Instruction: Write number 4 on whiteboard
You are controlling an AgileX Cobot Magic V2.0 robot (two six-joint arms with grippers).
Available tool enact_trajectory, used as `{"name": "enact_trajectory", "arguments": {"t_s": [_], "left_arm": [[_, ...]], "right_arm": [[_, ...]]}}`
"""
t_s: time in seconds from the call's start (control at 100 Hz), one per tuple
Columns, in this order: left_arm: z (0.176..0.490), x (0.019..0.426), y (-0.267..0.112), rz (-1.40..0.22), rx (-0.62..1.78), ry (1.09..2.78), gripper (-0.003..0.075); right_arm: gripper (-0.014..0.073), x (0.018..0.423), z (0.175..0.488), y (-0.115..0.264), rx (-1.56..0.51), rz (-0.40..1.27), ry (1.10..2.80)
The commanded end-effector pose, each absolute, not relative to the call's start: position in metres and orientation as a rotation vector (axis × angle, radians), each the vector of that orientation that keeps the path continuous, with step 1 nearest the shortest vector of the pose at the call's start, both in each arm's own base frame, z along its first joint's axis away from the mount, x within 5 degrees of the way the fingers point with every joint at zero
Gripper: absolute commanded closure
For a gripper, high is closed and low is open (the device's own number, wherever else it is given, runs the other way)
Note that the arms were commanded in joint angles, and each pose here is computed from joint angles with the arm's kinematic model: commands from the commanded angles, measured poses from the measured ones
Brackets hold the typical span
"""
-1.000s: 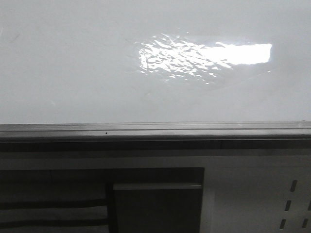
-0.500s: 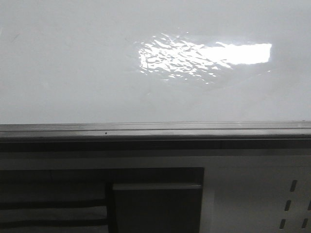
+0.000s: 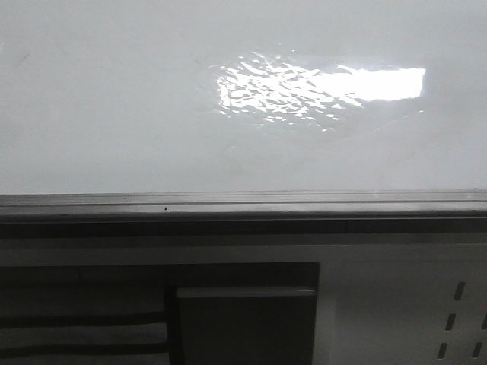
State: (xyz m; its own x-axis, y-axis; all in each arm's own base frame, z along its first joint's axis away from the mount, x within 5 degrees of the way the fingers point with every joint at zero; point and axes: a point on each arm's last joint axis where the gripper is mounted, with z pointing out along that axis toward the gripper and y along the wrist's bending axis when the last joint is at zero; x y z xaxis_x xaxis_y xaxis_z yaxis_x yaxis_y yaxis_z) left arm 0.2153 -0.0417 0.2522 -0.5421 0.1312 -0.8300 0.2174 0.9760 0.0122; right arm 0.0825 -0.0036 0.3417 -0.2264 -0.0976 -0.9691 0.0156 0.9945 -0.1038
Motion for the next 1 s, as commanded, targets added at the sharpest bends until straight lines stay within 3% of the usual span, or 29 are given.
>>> {"name": "enact_trajectory", "arguments": {"t_s": [0.0, 0.19, 0.63, 0.86, 0.99], "left_arm": [[0.268, 0.221, -0.043, -0.118, 0.219, 2.046, 0.0467], [0.269, 0.221, -0.043, -0.117, 0.218, 2.039, 0.0571], [0.272, 0.223, -0.043, -0.112, 0.209, 2.0, 0.0734], [0.273, 0.222, -0.043, -0.114, 0.211, 2.004, 0.0741], [0.286, 0.219, -0.046, -0.146, 0.256, 2.12, 0.0741]], "right_arm": [[0.0116, 0.085, 0.359, -0.004, -0.062, -0.113, 1.692], [0.0116, 0.085, 0.359, -0.004, -0.062, -0.113, 1.692], [0.0116, 0.085, 0.359, -0.004, -0.062, -0.113, 1.692], [0.0116, 0.083, 0.363, -0.003, -0.052, -0.093, 1.683], [0.0117, 0.078, 0.38, -0.002, -0.03, -0.059, 1.736]]}}
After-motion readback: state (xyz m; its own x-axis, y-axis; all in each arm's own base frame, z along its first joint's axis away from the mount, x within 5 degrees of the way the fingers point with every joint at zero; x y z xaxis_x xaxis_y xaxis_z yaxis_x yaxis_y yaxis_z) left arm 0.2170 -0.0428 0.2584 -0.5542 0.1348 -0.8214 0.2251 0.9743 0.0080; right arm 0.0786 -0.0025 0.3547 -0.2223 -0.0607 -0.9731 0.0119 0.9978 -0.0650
